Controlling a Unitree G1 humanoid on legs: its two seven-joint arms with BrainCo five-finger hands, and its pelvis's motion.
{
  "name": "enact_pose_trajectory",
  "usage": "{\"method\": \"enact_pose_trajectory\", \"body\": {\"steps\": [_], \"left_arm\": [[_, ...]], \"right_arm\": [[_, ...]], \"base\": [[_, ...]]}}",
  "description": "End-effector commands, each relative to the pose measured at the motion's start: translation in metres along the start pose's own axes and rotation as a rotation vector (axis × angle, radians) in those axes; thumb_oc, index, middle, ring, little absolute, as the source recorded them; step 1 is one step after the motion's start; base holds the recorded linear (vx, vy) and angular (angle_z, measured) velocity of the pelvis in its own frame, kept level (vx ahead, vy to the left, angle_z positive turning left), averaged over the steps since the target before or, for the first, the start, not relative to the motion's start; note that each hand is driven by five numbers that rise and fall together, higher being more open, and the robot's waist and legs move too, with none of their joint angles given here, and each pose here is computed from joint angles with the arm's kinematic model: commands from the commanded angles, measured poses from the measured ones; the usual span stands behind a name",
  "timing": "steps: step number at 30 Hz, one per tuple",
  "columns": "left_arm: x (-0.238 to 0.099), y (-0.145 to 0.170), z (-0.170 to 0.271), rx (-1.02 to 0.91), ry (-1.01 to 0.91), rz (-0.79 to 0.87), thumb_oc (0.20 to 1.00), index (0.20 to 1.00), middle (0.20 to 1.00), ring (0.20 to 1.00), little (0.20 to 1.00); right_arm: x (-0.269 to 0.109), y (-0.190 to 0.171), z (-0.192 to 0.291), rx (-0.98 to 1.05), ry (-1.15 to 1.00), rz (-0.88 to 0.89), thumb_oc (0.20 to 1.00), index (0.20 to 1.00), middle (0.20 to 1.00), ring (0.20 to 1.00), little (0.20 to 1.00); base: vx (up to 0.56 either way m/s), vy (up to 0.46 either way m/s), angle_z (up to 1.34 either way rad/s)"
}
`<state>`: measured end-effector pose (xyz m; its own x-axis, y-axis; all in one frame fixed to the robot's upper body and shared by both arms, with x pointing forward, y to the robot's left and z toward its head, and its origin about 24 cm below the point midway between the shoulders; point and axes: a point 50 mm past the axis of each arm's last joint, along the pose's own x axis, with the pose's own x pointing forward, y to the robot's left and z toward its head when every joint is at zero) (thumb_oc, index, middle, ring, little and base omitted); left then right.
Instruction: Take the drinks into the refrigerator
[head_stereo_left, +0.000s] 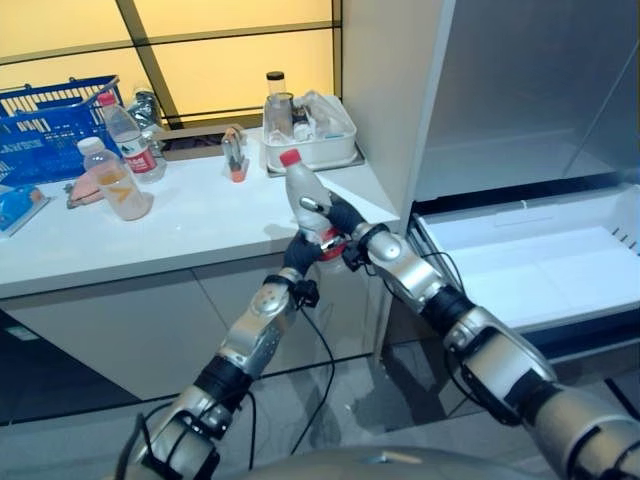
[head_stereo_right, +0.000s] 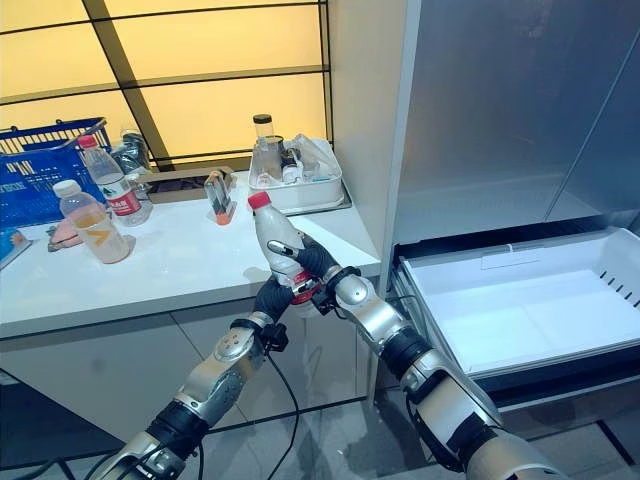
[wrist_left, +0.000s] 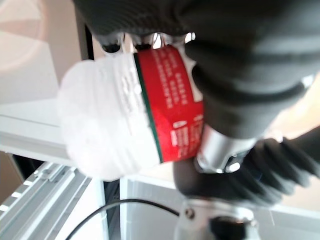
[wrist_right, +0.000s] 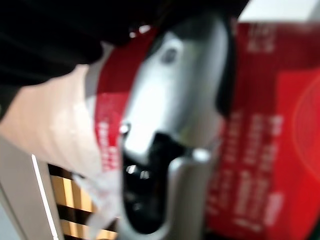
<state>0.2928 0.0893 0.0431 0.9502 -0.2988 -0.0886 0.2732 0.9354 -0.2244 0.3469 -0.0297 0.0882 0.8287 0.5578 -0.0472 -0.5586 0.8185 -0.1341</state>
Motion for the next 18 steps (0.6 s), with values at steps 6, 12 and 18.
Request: {"method": "enact_pose_trajectory", "body": {"steps": [6, 12, 18], "left_arm": [[0.022, -0.105, 0.114, 0.020, -0.475, -0.421, 0.200, 0.200, 0.200, 0.200, 0.200], [0.021, -0.103, 0.114, 0.029, -0.477, -0.423, 0.200, 0.200, 0.200, 0.200, 0.200], [0.022, -0.100, 0.113, 0.029, -0.475, -0.409, 0.200, 0.200, 0.200, 0.200, 0.200]], "right_arm": [[0.024, 0.050, 0.023, 0.123, -0.033, 0.121, 0.856, 0.856, 0.856, 0.856, 0.856], [0.023, 0.048, 0.025, 0.022, -0.045, 0.138, 0.200, 0.200, 0.200, 0.200, 0.200], [0.018, 0.035, 0.020, 0.017, -0.041, 0.101, 0.200, 0.200, 0.200, 0.200, 0.200]], "base": [[0.00, 0.000, 0.00], [0.00, 0.000, 0.00], [0.00, 0.000, 0.00]]}}
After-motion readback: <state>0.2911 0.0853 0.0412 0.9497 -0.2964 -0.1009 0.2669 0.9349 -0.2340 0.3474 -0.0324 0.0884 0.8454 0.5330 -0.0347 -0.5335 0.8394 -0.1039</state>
